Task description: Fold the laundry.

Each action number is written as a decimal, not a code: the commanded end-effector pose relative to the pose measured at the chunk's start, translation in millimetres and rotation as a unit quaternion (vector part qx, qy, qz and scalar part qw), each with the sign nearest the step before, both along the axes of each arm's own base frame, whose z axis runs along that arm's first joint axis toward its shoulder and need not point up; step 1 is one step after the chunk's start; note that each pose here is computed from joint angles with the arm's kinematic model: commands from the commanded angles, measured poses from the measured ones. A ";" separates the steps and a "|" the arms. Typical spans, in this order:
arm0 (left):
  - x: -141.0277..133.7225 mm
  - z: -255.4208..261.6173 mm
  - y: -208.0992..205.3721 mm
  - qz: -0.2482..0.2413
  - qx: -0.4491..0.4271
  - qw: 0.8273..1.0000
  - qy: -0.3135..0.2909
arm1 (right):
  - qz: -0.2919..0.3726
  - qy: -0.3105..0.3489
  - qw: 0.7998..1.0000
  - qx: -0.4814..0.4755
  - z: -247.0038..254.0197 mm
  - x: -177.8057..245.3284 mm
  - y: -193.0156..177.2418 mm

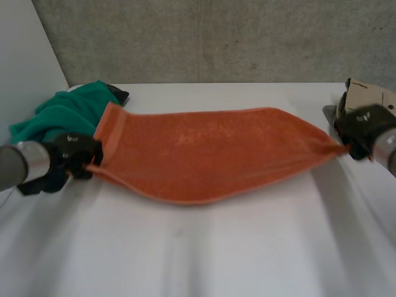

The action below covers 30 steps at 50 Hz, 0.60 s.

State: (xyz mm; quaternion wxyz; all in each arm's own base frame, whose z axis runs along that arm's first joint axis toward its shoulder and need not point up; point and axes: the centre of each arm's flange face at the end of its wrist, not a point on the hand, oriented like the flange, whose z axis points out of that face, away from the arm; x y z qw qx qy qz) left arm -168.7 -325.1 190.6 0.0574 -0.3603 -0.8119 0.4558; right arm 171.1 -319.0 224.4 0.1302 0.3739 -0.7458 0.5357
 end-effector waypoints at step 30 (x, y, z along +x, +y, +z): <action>-43.7 61.0 -82.9 0.004 -0.131 0.991 0.019 | -0.034 0.014 0.987 -0.155 -2.5 41.5 -90.4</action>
